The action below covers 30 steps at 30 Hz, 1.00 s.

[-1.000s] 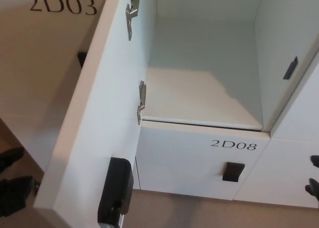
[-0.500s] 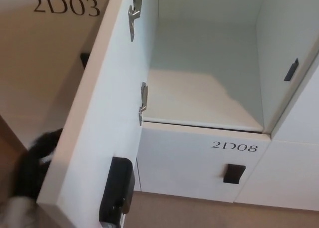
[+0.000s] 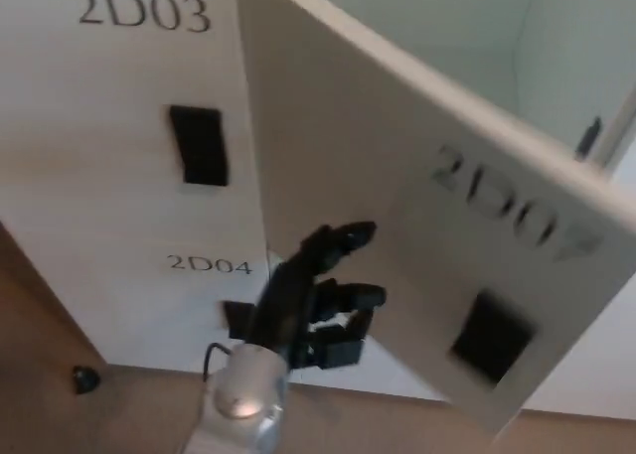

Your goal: The robot walks towards an open cabinet and lifts its left hand to push the door towards the right to close it.

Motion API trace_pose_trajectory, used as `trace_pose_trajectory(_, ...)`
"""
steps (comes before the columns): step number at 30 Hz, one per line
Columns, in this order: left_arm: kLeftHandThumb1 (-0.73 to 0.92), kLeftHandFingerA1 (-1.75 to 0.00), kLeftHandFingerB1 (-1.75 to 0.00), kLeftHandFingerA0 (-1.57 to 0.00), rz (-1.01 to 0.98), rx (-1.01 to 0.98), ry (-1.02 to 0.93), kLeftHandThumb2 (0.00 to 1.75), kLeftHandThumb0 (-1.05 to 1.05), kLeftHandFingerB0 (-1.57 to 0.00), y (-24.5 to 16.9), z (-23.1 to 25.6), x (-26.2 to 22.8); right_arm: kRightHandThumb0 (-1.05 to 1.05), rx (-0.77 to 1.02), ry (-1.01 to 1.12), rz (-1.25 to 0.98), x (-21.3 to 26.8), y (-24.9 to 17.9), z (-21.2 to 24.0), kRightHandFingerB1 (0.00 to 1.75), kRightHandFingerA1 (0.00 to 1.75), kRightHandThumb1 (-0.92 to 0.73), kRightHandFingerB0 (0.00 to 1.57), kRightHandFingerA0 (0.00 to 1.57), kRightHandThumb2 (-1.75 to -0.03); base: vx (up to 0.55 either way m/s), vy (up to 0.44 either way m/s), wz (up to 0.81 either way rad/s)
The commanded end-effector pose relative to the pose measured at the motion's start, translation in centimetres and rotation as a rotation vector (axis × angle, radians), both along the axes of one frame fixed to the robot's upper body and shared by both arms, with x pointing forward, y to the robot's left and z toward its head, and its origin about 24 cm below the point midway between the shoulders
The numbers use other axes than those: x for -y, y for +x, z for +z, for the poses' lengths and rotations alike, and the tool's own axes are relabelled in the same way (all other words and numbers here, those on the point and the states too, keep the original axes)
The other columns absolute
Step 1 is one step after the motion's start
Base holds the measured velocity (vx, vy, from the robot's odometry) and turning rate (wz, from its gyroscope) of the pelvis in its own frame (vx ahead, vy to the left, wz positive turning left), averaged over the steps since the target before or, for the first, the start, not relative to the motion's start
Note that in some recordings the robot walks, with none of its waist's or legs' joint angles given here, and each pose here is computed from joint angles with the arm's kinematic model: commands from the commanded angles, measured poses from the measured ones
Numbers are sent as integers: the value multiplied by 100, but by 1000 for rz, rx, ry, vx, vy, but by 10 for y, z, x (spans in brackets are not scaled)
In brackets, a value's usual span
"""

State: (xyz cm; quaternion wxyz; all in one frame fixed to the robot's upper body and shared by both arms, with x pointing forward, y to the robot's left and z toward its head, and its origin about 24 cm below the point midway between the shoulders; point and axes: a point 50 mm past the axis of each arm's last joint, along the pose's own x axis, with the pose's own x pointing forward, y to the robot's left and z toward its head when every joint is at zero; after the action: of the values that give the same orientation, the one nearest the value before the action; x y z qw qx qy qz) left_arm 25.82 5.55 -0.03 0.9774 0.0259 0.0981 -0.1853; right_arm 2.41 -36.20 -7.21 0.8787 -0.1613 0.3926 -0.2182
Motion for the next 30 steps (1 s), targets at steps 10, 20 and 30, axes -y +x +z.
trace_pose_trajectory(10,91,-53,-53,-5,-1148,470,-2,128,8,-5,-175,120,252,-34,48,9,3,2,-20,-1,40,47,-75,43,69,-61,0,0,0)
trace_pose_trajectory(20,58,-58,-48,-82,-792,373,143,57,-20,-54,-87,61,160,-45,26,42,-235,-3,2,0,54,59,-62,41,63,-87,0,0,0)
trace_pose_trajectory(30,59,-49,-43,-74,-409,147,335,57,-16,-56,-51,14,6,-37,299,113,225,-23,52,30,42,47,-76,42,68,-62,0,0,0)
